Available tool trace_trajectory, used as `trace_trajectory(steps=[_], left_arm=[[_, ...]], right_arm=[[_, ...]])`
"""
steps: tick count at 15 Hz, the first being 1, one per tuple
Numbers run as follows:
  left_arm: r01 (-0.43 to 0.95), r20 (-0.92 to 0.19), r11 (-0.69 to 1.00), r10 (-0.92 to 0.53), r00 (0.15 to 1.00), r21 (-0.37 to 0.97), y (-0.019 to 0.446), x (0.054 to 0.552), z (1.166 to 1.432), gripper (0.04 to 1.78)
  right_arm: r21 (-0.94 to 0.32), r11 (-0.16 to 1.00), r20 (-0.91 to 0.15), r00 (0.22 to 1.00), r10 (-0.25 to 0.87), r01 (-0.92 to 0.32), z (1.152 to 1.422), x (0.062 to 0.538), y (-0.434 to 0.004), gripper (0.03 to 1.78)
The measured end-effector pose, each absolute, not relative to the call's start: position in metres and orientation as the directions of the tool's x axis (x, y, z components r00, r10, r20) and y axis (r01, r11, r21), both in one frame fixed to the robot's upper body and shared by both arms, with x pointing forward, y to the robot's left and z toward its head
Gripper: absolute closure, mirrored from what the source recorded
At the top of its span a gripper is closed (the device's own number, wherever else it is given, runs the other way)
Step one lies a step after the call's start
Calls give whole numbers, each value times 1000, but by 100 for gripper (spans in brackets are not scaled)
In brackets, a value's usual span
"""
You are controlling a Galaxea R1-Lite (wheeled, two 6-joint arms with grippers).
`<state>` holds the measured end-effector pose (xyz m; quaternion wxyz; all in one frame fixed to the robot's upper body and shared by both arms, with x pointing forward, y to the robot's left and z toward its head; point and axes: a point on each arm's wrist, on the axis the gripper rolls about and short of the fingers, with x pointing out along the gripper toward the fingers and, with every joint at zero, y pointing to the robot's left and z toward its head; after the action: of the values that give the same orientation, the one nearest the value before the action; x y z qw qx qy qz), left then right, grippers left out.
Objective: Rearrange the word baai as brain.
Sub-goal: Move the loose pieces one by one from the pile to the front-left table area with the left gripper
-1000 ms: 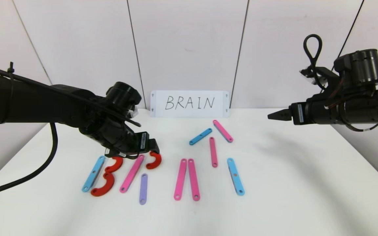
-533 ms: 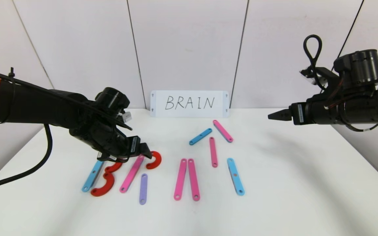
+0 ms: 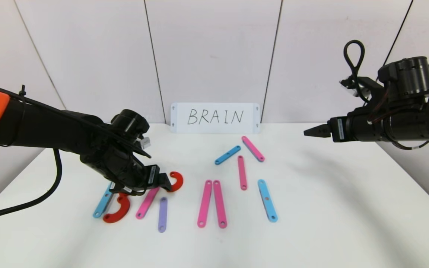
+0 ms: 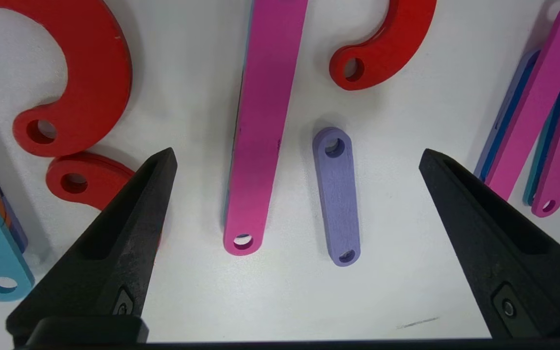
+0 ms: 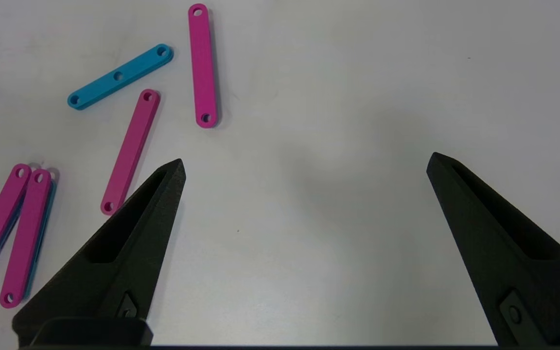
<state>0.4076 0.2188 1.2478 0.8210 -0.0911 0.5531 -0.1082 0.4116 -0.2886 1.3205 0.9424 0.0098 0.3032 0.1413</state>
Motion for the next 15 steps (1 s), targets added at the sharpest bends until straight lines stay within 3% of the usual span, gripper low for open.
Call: trace_trajectory(steps=[15], left_arm=[[85, -895, 947, -319, 312, -309, 200, 401, 1240, 8]], right_arm=[[105, 959, -575, 771, 274, -262, 1318, 413, -288, 7]])
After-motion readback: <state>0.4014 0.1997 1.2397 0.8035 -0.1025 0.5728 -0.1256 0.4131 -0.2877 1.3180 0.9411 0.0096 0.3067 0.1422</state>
